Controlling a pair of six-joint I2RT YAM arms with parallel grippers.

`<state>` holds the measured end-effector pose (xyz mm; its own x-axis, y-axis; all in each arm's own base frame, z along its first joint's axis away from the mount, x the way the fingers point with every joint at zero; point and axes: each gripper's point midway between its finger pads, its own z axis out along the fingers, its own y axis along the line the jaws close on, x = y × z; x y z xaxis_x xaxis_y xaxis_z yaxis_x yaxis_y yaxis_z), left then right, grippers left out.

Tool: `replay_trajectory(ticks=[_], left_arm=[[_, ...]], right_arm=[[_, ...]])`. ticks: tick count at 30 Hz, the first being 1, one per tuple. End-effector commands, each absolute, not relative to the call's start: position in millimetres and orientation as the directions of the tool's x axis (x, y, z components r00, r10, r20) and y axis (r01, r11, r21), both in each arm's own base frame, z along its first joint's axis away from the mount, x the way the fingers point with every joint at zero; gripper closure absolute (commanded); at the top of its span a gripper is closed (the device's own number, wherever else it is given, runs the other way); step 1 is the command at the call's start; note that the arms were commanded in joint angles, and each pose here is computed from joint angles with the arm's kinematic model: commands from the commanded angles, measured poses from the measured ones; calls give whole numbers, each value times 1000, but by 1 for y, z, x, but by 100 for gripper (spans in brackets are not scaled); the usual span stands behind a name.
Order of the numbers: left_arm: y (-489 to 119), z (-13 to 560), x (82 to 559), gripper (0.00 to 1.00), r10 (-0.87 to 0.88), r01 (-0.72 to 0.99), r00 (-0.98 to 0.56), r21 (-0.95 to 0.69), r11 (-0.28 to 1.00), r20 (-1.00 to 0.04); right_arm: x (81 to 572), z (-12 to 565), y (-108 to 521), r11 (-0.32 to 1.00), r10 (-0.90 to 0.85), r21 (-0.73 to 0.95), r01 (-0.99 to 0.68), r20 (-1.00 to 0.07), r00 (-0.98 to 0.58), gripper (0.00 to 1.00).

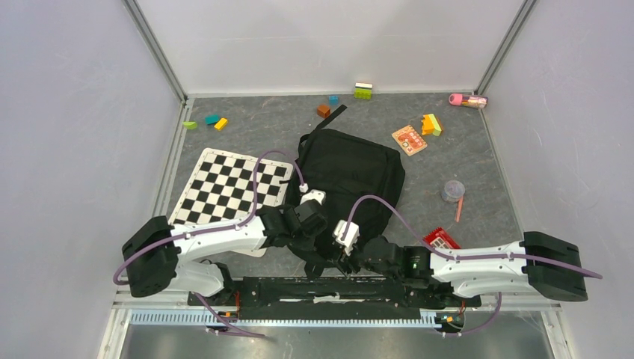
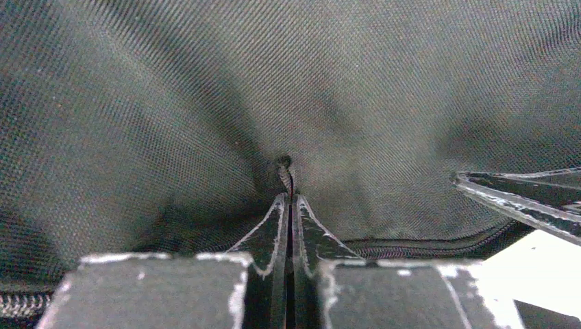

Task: Pack the student bag
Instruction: Zip the student bag at the center of the board.

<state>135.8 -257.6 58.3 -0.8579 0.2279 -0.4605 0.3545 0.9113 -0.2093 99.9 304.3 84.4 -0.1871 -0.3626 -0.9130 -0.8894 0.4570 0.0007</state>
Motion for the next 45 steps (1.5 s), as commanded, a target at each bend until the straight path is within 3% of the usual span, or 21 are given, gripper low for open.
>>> replay_trajectory(ticks=[1,8,14,22,28,30,33,37,40,45], left_arm=[[-264,70,134,98,134,306,-863,-292,906,-487],[-245,144,163,98,-128,254,-715,-425,869,-688],[-236,155,154,98,-288,250,-685,-587,770,-669],[-227,172,156,98,-342,253,-648,-616,746,-681],[-227,174,155,98,-335,259,-646,-610,749,-686],[-225,175,156,98,-336,258,-643,-607,751,-689],[-223,178,157,98,-347,253,-631,-607,753,-694],[-217,179,163,98,-370,230,-608,-601,766,-703],[-203,173,172,98,-381,151,-586,-558,816,-715],[-204,189,186,98,-369,183,-544,-536,824,-754]], right_arm=[[99,96,307,459,-322,5,-888,-931,-172,36],[114,123,302,523,-324,-45,-851,-934,-149,27],[106,153,319,423,-289,-82,-902,-956,-49,21],[87,160,357,258,-299,-147,-955,-952,66,20],[108,153,369,322,-370,-254,-912,-921,126,21],[114,151,369,338,-391,-281,-898,-910,137,28],[117,146,365,351,-410,-294,-889,-902,137,55],[116,134,351,366,-429,-285,-886,-896,112,100],[113,124,336,370,-437,-268,-890,-895,87,100],[109,108,313,383,-465,-247,-890,-884,46,100]])
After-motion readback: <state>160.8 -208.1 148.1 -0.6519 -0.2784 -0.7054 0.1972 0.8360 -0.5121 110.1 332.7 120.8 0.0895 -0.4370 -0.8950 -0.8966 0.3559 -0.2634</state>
